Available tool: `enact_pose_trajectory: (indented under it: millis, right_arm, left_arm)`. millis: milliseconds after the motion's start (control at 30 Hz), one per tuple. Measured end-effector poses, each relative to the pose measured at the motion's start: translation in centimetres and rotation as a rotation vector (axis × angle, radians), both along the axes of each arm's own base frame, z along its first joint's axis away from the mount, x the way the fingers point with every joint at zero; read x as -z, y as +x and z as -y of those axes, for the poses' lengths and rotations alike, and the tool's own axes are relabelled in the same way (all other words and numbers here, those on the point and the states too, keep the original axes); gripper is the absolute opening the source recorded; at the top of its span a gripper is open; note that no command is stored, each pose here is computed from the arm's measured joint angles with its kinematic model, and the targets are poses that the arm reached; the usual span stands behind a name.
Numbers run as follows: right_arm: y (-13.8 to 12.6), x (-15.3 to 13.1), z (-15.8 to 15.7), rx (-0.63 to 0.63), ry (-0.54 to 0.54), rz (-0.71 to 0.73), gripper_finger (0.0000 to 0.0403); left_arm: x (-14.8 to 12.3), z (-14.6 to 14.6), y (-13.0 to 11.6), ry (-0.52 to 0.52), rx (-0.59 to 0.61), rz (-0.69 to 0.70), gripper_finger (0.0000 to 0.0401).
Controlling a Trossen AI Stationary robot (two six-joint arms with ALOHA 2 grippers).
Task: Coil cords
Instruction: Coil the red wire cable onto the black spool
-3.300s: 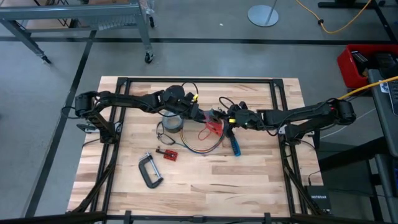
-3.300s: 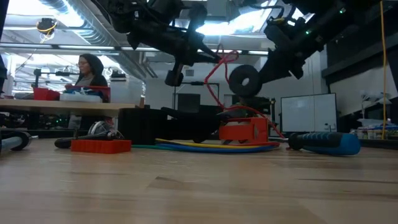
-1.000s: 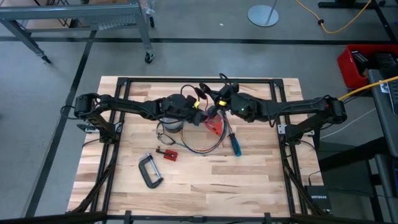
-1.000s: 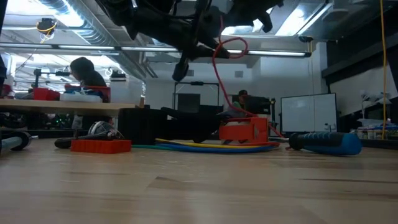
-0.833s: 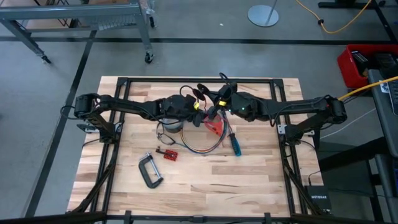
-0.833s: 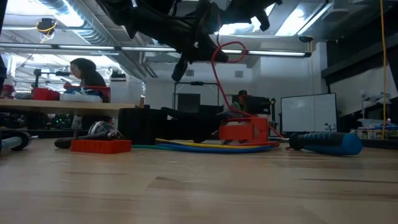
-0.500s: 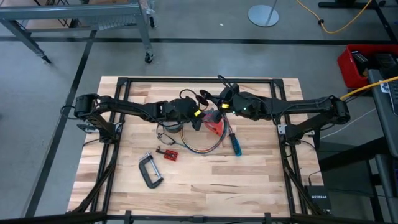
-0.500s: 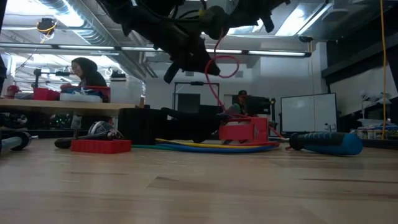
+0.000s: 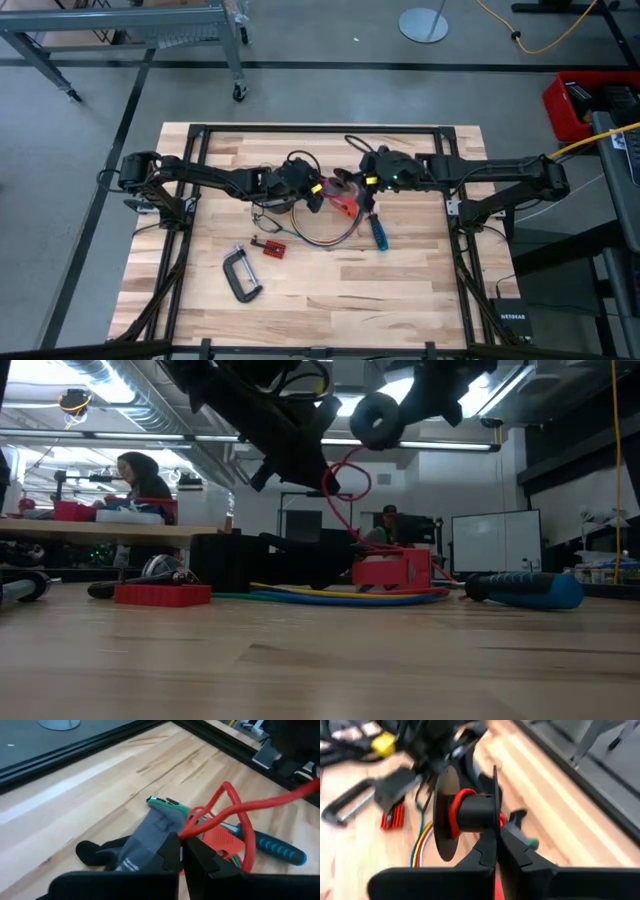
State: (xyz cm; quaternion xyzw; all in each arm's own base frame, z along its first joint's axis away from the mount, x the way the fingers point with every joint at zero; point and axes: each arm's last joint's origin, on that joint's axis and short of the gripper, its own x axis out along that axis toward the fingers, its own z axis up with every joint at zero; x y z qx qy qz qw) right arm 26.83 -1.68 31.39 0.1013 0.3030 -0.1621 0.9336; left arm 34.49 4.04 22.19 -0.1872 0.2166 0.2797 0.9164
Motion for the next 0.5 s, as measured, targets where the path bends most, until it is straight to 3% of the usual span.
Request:
enact_pose_trajectory:
  millis: [500]
  right_arm:
    - [-0.61, 1.08, -0.23, -0.045, 0.061, -0.125, 0.0004]
  left_arm:
    - [-0.79, -0.52, 0.40, 0.063, -0.002, 0.073, 0.0004]
